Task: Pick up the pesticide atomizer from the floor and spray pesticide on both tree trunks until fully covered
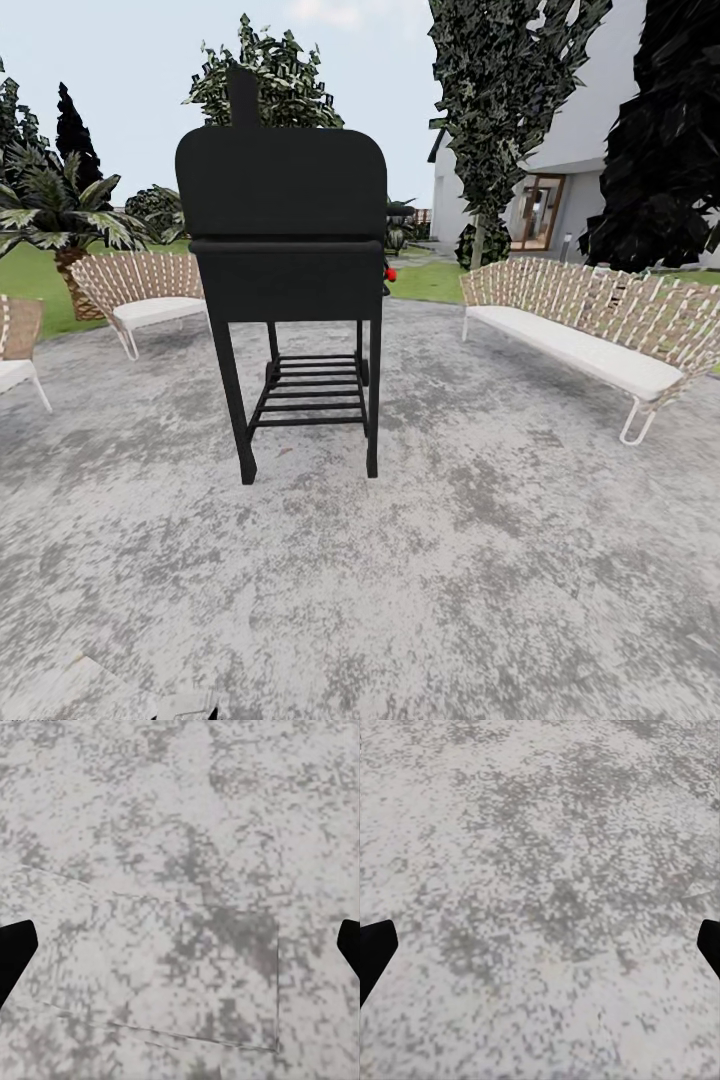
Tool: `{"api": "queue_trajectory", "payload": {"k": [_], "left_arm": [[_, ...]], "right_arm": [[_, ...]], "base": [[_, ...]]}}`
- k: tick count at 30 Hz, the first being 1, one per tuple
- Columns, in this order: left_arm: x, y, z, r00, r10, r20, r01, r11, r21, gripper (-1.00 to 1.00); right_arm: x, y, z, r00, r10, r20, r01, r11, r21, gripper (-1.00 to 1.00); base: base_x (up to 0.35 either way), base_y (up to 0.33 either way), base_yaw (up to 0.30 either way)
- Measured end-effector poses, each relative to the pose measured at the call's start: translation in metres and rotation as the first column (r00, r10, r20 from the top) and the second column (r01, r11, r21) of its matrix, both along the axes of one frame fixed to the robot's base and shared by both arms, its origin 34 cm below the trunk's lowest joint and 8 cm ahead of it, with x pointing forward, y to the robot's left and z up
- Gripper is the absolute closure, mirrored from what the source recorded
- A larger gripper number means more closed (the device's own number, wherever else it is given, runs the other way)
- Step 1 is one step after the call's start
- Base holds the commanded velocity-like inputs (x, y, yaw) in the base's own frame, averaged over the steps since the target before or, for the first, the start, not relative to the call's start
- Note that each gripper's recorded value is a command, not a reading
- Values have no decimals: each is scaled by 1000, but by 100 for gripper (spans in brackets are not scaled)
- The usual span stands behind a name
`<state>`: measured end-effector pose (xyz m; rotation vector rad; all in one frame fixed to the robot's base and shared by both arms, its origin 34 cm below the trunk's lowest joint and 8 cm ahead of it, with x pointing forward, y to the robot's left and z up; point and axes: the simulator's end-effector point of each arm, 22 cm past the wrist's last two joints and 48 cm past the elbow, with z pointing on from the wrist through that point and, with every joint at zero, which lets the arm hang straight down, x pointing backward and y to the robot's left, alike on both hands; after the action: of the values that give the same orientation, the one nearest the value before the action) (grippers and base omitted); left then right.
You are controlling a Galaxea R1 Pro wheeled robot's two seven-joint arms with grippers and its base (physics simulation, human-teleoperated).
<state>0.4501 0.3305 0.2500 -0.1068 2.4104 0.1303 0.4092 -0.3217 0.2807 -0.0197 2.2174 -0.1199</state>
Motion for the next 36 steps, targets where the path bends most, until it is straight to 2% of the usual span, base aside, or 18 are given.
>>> {"api": "queue_trajectory", "payload": {"k": [10,36], "left_arm": [[-1,-1,-1,1000,-1,-3,1,1000,-1,-100],[-13,0,-15,999,-1,-43,1,1000,0,-100]], "right_arm": [[0,0,0,1000,0,0,0,1000,0,-100],[-10,0,-12,999,-1,-39,1,1000,-2,-100]], "base": [[257,-125,0],[215,-244,0]]}}
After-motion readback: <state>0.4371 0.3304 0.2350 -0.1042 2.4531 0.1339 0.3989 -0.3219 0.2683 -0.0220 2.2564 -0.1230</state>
